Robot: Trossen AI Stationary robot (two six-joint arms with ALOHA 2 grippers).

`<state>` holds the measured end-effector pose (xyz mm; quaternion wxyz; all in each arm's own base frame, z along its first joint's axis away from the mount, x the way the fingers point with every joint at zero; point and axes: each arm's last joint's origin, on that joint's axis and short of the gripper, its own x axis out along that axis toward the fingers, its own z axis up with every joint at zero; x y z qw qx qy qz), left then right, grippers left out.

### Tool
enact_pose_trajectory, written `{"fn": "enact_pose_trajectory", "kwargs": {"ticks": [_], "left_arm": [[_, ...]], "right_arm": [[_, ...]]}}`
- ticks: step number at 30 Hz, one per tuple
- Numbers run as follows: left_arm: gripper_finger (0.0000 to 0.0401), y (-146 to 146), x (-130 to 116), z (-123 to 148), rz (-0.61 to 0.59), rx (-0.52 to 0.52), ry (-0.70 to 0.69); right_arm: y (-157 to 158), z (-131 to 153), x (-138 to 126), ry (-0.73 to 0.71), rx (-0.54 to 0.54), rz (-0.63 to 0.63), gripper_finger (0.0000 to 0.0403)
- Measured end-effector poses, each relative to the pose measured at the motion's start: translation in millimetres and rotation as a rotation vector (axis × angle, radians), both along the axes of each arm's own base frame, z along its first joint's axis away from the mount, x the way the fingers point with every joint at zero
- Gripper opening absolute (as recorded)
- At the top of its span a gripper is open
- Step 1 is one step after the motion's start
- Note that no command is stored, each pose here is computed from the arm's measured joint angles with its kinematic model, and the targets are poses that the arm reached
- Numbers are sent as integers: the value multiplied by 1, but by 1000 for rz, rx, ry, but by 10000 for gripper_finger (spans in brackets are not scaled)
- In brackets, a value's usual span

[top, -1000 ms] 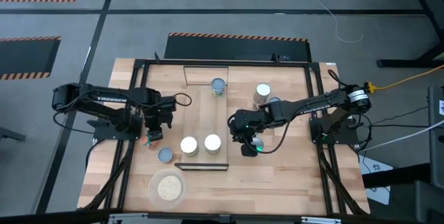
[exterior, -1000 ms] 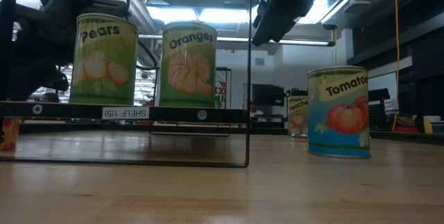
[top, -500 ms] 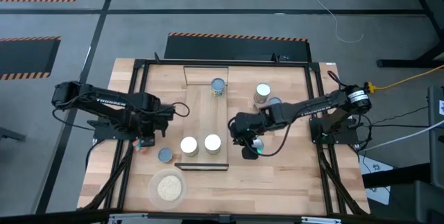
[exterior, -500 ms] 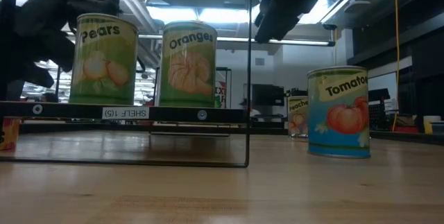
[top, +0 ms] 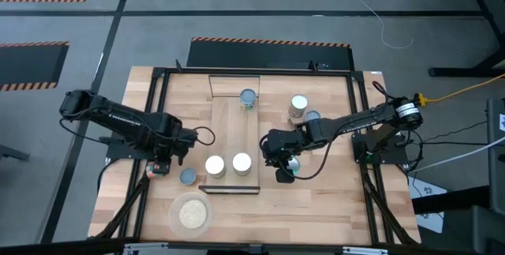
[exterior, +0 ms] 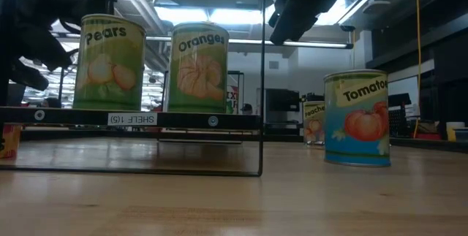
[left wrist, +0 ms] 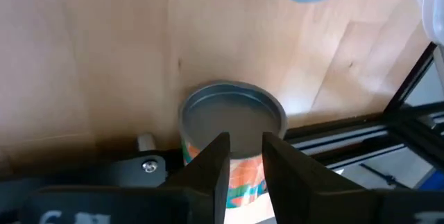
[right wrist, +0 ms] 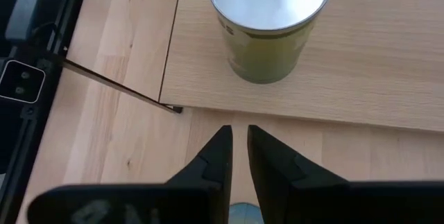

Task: Pick and place cans onto a shelf
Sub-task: Put the small canned oranges on the shelf

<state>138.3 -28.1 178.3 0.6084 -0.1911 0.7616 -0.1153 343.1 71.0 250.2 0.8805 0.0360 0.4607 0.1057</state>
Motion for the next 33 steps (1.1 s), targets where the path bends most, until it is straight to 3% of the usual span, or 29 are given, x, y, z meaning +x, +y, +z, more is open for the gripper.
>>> {"fn": "enact_pose_trajectory", "kwargs": {"ticks": [6,15,22,27,33], "left_arm": [[78,-8,-1,0,-24,9,10],[78,-11,4,0,102,35,12],[78,-12,28,31,147,95,-159],[79,-11,38,48,289,197,-208],[102,-14,37,48,462,90,-71]], "right_arm": [[0,0,0,0,0,0,52],[0,0,0,0,0,1,52],[0,0,0,0,0,0,52],[0,0,0,0,0,-1,52],[0,0,0,0,0,0,52]]}}
